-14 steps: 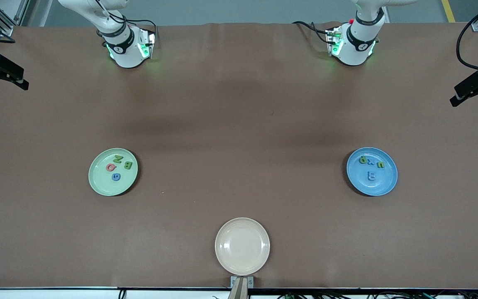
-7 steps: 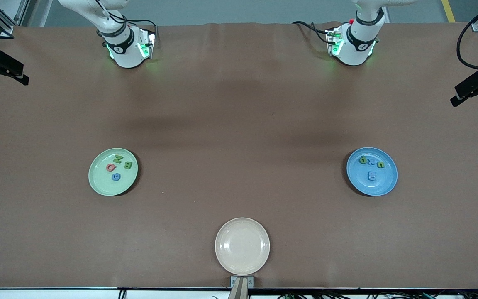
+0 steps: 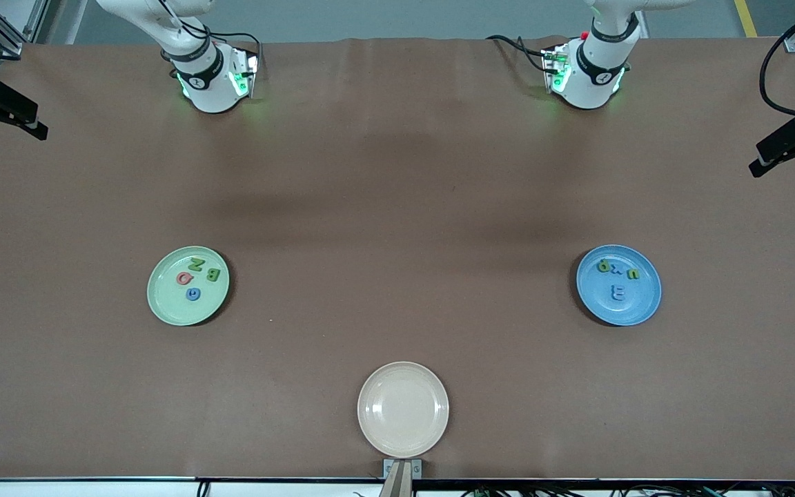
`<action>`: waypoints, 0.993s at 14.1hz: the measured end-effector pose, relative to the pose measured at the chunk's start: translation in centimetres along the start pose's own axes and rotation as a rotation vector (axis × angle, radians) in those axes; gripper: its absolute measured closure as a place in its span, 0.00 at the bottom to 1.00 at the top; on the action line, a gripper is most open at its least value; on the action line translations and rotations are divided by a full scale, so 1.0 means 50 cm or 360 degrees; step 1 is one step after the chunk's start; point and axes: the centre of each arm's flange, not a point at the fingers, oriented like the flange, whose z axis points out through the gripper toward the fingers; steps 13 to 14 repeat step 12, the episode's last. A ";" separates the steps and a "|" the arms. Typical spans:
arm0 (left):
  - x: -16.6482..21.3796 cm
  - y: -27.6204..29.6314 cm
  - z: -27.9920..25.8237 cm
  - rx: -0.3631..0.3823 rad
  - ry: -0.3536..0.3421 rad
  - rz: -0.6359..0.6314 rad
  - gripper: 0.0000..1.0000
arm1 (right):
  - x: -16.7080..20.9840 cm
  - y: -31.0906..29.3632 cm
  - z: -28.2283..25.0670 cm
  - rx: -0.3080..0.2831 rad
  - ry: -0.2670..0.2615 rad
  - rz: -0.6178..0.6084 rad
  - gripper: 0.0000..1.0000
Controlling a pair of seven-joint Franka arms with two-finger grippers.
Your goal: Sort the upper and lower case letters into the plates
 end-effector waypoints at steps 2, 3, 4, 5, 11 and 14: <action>0.004 0.001 0.003 0.0000 -0.0002 0.0000 0.00 | 0.000 0.000 0.000 0.0003 0.0000 -0.0001 0.00; 0.010 0.002 0.002 0.0001 0.0004 0.0002 0.00 | 0.000 -0.001 0.000 0.0004 0.0000 -0.0001 0.00; 0.021 0.005 -0.001 0.0001 0.0016 0.0005 0.00 | 0.000 -0.001 0.000 0.0004 0.0000 -0.0001 0.00; 0.032 0.009 -0.005 0.0001 0.0028 0.0008 0.00 | 0.000 -0.001 0.000 0.0004 0.0000 -0.0001 0.00; 0.054 0.013 -0.002 0.0003 0.0031 0.0012 0.00 | 0.000 0.000 0.000 0.0004 0.0000 0.0000 0.00; 0.054 0.013 -0.002 0.0003 0.0031 0.0012 0.00 | 0.000 0.000 0.000 0.0003 0.0002 0.0000 0.00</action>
